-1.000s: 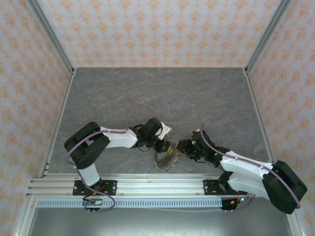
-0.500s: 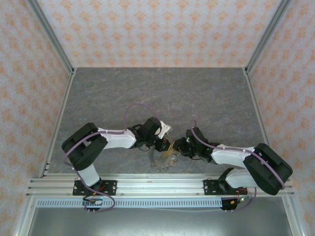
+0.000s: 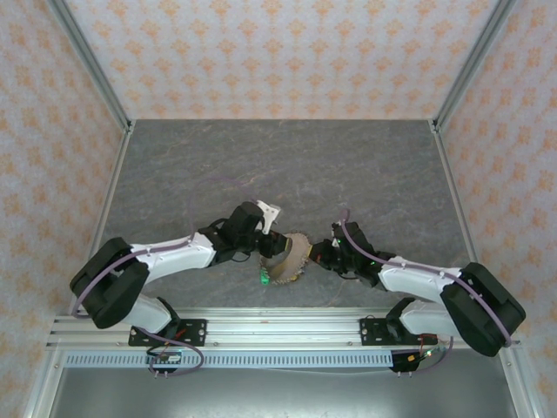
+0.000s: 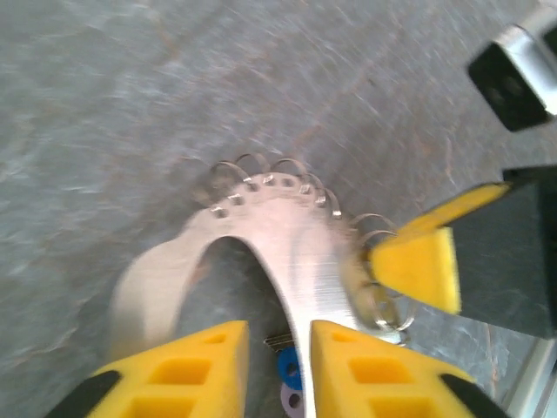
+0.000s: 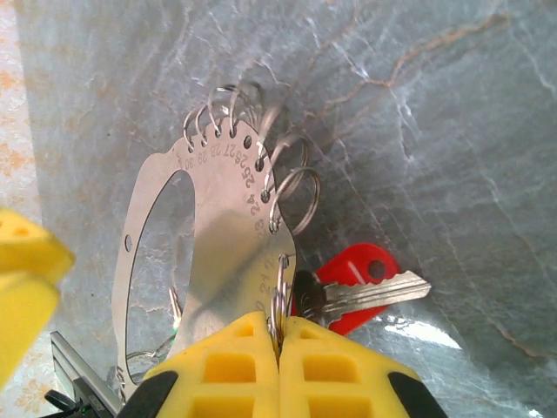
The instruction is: Put the keys on the keyring
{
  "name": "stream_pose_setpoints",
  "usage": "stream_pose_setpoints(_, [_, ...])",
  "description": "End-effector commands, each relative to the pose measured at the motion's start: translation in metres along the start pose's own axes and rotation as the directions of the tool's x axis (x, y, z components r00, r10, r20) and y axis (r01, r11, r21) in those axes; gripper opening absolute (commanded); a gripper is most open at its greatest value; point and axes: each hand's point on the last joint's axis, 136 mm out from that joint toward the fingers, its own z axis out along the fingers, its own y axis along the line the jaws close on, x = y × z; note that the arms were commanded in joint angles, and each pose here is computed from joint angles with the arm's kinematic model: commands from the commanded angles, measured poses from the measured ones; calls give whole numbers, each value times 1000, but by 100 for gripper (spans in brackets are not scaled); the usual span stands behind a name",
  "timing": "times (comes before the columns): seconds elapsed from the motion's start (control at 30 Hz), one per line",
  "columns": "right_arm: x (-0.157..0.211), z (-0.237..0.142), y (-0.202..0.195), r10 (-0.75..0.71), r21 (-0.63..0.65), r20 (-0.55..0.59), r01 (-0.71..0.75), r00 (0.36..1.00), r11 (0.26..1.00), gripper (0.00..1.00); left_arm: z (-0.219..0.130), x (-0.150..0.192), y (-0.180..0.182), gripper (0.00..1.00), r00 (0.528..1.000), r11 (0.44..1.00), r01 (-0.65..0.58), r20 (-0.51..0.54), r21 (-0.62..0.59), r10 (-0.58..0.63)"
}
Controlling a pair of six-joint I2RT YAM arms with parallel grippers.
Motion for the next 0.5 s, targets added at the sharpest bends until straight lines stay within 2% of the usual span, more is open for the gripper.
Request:
stream_pose_setpoints(0.0, [-11,-4,18,-57,-56,34,59,998,997,0,-4,11,25,31,996,995,66,-47,-73,-70])
stream_pose_setpoints(0.07, [-12,-4,23,-72,-76,38,74,997,994,0,-2,17,26,37,992,995,86,-85,-52,-90])
stream_pose_setpoints(0.27, [-14,-3,26,-77,-100,48,82,996,992,0,3,33,42,39,965,975,214,-146,-55,-220])
stream_pose_setpoints(0.47, [-15,-3,29,-94,-112,58,100,994,989,0,15,45,38,39,936,962,271,-230,-16,-268])
